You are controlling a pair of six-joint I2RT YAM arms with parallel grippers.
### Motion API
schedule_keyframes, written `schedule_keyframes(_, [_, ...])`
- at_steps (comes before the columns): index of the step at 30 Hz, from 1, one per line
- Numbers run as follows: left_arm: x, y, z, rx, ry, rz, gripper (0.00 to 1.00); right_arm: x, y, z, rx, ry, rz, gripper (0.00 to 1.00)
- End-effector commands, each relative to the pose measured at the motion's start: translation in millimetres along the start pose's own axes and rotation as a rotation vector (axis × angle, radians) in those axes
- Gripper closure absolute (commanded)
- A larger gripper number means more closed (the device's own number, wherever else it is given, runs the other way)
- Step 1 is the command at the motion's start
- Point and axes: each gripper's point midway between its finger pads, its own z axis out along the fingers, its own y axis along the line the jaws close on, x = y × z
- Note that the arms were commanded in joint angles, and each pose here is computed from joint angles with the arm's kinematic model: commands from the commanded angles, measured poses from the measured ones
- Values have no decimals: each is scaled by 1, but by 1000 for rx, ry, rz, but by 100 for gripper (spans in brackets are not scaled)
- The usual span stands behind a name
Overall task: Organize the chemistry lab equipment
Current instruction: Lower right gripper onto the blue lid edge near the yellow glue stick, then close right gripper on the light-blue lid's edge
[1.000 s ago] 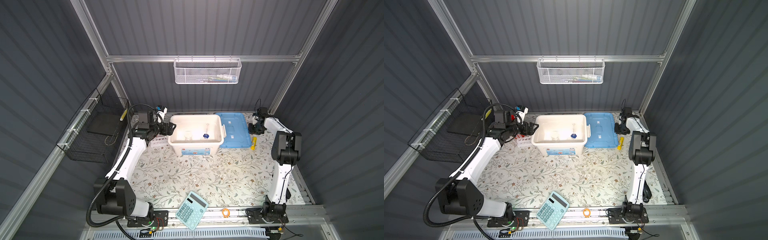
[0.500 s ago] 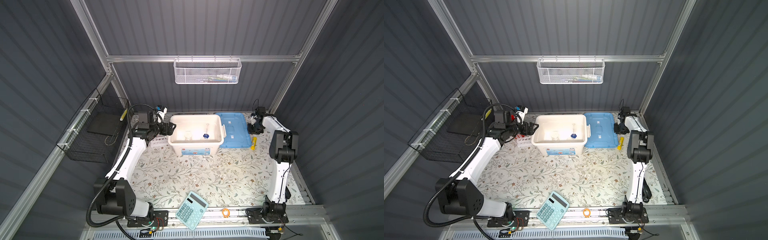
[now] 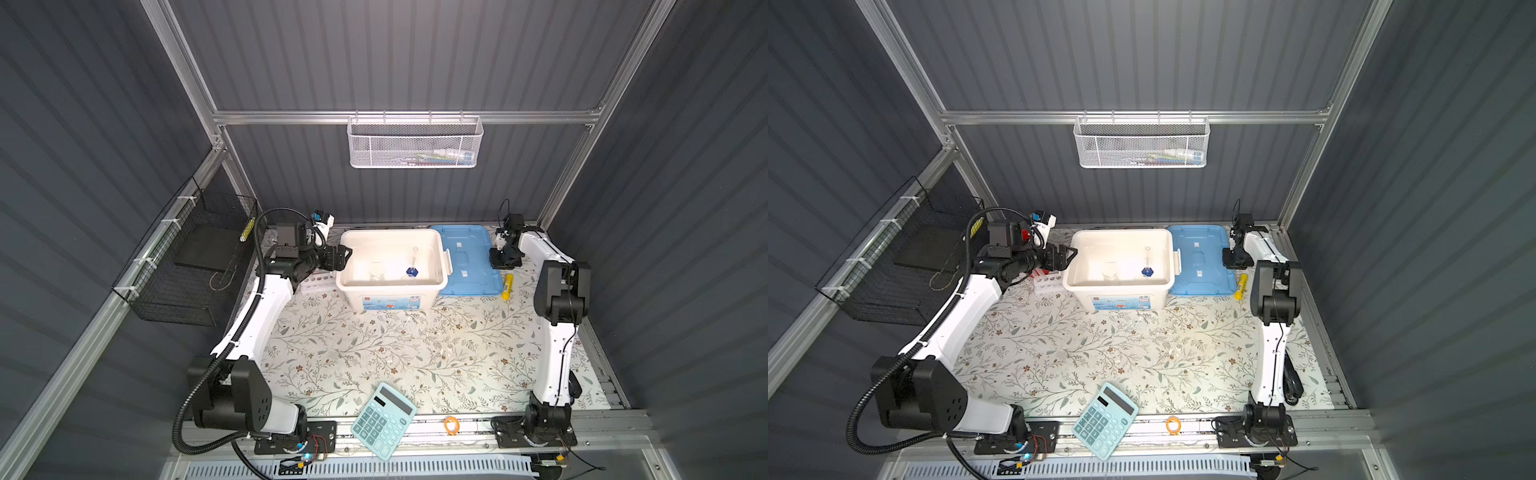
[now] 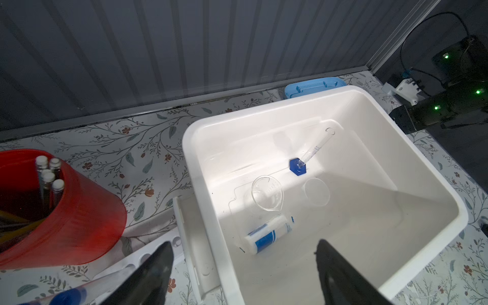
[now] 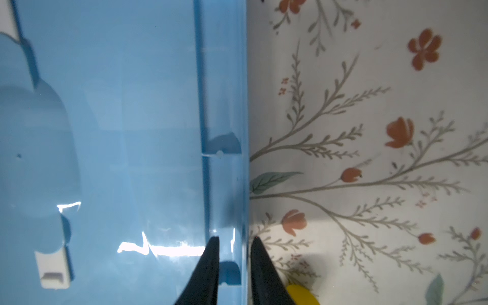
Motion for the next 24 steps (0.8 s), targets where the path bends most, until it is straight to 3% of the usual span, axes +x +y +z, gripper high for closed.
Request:
schedule_keyframes(1, [4, 1, 0, 1, 9, 3, 15, 6, -1, 5, 13, 40, 11, 76])
schedule_keyframes(24, [7, 2, 1, 0, 15, 9, 16, 5, -5, 9, 44, 60, 33, 90])
